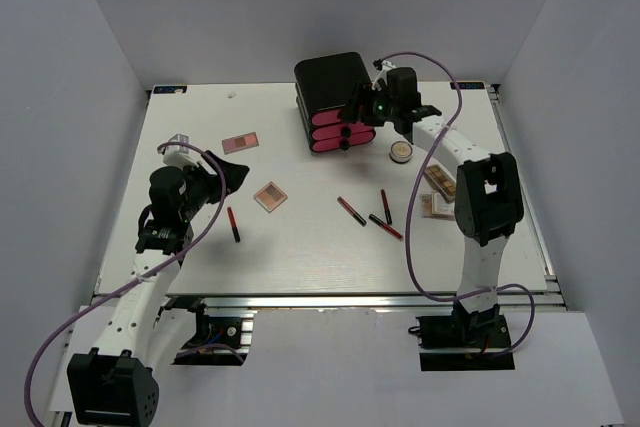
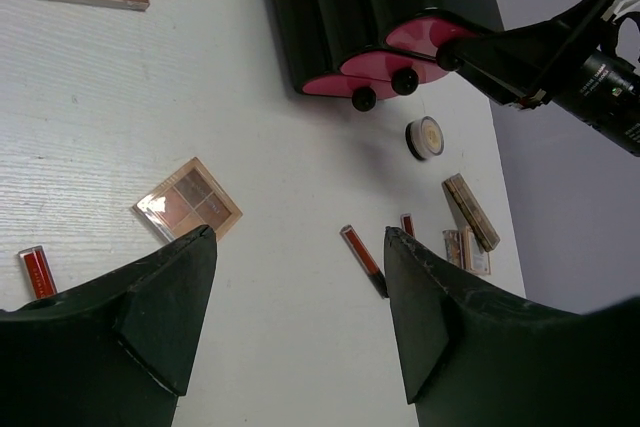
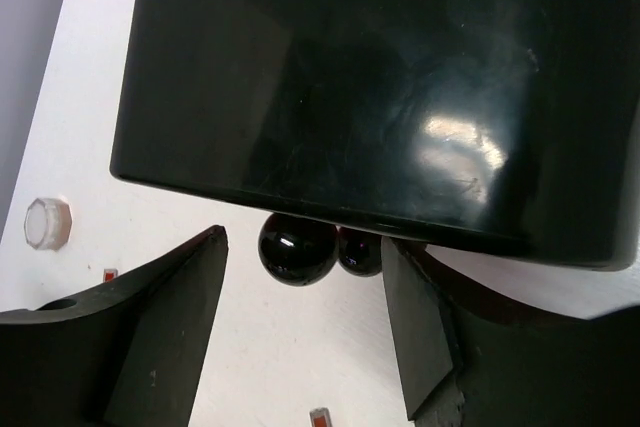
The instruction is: Organize the makeup
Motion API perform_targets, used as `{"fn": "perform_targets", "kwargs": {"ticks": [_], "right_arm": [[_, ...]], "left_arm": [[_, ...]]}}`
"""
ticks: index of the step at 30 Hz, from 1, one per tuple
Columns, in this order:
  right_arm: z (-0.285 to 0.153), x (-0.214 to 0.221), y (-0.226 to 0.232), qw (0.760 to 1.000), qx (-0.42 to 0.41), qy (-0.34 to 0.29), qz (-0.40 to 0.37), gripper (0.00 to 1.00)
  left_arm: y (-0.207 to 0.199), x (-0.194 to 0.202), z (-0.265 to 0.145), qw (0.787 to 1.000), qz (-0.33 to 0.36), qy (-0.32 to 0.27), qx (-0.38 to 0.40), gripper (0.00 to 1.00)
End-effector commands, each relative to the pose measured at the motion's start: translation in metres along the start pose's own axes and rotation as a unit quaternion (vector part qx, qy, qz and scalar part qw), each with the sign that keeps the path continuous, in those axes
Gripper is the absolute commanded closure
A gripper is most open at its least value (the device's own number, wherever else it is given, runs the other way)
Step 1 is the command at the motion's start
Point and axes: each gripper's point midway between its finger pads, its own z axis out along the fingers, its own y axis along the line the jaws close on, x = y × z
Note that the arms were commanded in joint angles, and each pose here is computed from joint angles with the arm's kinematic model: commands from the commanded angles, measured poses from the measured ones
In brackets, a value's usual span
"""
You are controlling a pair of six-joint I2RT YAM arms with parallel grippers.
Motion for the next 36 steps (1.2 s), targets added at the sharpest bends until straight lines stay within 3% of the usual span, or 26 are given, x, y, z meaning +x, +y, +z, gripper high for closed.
{"fn": "perform_targets", "kwargs": {"ticks": [1,6,14,19,32,33,36], "right_arm": [[0.002,-0.047,0.021,0.998,-0.01,-0.066,-0.014,0.32],[0.007,-0.037,0.015,0.998,0.005,-0.059,0.0,0.38],[0.0,-0.035,0.017,0.997,0.007,-0.078,-0.007,0.72],[-0.018,-0.032,0.021,0.997,0.009,-0.082,-0.01,0.79],[-0.08,0.039,0.018,0.999,0.022,-0.04,0.025,0.79],[-0.082,0.041,0.017,0.999,0.023,-0.039,0.026,0.78],[-0.085,0.044,0.02,0.999,0.015,-0.039,0.018,0.6]], "left_arm": [[-0.014,-0.021,-0.006,0.999,0.002,-0.033,0.01,0.23],[-0.011,-0.017,-0.01,0.999,0.0,-0.032,0.004,0.22],[0.001,-0.004,-0.012,0.999,-0.017,-0.028,-0.007,0.22],[0.03,0.016,-0.007,0.998,-0.028,-0.01,-0.053,0.22],[0.101,0.067,-0.008,0.979,-0.002,0.076,-0.187,0.19],[0.105,0.069,-0.008,0.977,-0.001,0.08,-0.196,0.19],[0.12,0.077,-0.008,0.97,0.007,0.093,-0.225,0.2]]}}
